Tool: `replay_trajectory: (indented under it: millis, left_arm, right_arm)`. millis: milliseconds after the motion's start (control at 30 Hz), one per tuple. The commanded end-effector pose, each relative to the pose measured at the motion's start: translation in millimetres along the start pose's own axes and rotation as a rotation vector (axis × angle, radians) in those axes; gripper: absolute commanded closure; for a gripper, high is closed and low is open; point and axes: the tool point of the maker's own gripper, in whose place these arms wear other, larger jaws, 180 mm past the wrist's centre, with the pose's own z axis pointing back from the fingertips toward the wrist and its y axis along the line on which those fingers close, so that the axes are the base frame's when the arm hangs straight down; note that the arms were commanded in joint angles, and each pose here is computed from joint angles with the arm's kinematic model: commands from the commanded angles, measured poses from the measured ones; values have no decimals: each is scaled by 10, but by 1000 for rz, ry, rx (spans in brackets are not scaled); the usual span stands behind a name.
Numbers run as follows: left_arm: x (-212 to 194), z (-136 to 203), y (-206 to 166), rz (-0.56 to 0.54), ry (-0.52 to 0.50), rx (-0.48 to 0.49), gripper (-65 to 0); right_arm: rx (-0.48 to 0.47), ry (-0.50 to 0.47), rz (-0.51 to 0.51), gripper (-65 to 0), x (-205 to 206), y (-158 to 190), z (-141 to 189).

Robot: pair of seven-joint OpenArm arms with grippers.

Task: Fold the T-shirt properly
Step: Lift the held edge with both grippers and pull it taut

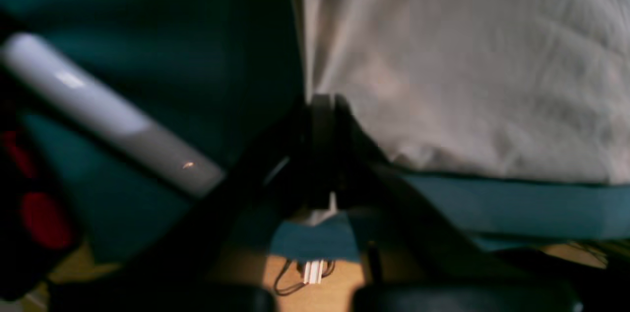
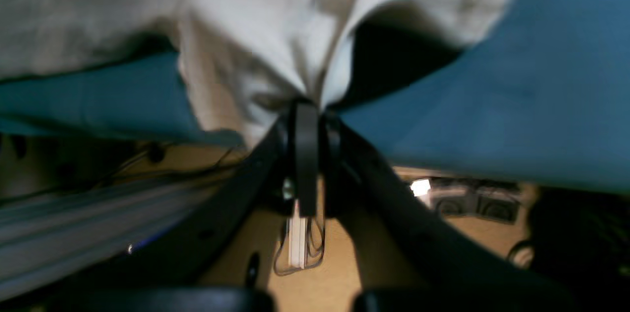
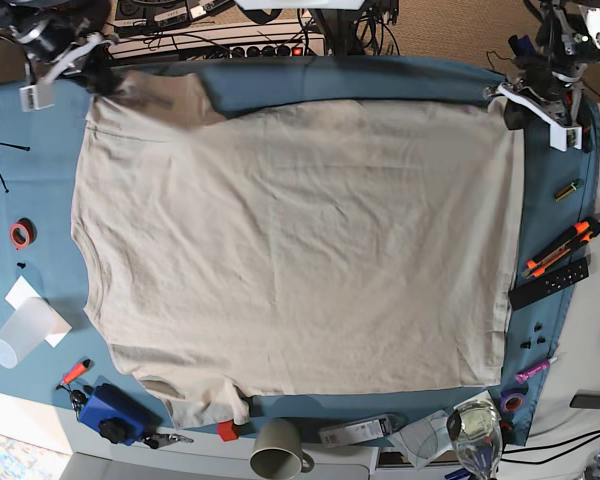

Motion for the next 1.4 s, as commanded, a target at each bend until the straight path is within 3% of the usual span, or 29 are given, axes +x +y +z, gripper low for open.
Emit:
replay_trajectory:
  millis: [0, 333, 467, 633, 767, 933, 1133, 1367]
  left_arm:
    - [51, 79, 23, -18, -18, 10, 0]
    - [-70, 360, 79, -61, 18, 55, 0]
    - [-147, 456, 118, -70, 43, 75, 0]
    - [-167, 621, 290, -74, 69, 139, 0]
    - [-103, 762, 419, -46, 37, 160, 0]
    - [-24, 770, 332, -40, 0, 101, 0]
    - [0, 766, 331, -40, -10, 101, 0]
    - [47, 745, 333, -44, -24, 103, 0]
  right_arm:
    - [-5, -35, 18, 0, 116, -8, 96]
    - [10, 85, -75, 0, -312, 53, 397]
    - [24, 88, -144, 0, -424, 117, 533]
    - [-1, -6, -158, 0, -242, 33, 724]
    - [-47, -14, -161, 0, -236, -52, 873]
    - [-43, -33, -156, 0, -190, -53, 843]
    - [-62, -70, -133, 0, -76, -114, 740]
    - [-62, 11, -65, 0, -89, -143, 499]
